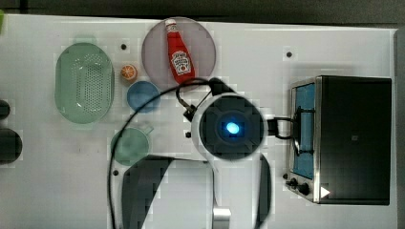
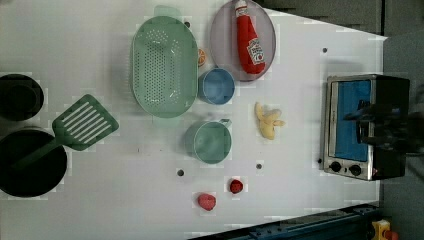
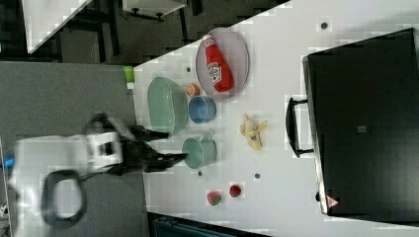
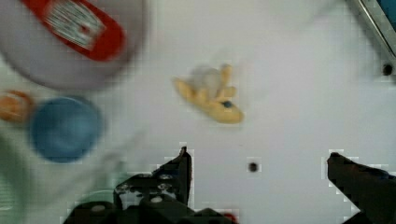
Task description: Pick Banana and place it in mug.
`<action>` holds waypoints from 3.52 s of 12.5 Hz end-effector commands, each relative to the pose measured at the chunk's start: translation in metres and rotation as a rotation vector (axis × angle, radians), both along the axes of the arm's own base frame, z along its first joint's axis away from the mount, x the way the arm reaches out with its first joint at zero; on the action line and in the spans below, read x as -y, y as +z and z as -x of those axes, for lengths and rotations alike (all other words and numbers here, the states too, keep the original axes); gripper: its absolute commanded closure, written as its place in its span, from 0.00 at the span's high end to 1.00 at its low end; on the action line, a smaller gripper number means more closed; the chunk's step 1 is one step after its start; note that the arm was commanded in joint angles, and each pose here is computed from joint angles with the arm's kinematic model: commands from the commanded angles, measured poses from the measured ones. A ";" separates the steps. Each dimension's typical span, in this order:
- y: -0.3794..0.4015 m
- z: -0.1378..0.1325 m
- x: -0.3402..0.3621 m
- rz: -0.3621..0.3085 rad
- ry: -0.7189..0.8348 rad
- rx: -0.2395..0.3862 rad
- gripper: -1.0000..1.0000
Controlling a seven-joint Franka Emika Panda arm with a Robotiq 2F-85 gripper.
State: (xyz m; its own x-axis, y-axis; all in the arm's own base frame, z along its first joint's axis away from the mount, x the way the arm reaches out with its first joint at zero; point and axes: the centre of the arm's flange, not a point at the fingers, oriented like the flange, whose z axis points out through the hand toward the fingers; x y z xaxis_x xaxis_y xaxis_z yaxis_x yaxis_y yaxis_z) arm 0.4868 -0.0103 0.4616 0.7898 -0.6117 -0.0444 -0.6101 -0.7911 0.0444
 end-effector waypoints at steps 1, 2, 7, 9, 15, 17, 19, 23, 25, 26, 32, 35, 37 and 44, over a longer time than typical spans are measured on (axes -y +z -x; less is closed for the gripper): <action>-0.060 -0.003 0.011 -0.020 0.133 -0.032 1.00; -0.081 -0.004 0.012 -0.022 0.157 -0.041 1.00; -0.186 -0.005 0.010 -0.032 0.272 -0.090 1.00; -0.218 -0.008 0.009 -0.027 0.280 -0.073 1.00; -0.291 -0.006 0.002 -0.015 0.299 -0.012 1.00; -0.305 -0.006 0.001 -0.010 0.301 0.021 1.00; -0.317 -0.002 -0.002 -0.013 0.307 0.016 1.00; -0.322 0.003 -0.004 -0.015 0.309 0.011 0.71; -0.321 0.001 -0.005 -0.014 0.311 0.023 0.48; -0.320 0.001 -0.004 -0.014 0.311 0.025 0.38; -0.284 -0.013 -0.002 -0.004 0.304 0.090 0.36; -0.219 -0.019 0.008 -0.009 0.282 0.055 0.36; -0.162 -0.023 0.015 -0.018 0.268 0.008 0.36; -0.010 -0.023 -0.028 -0.048 0.282 -0.053 0.36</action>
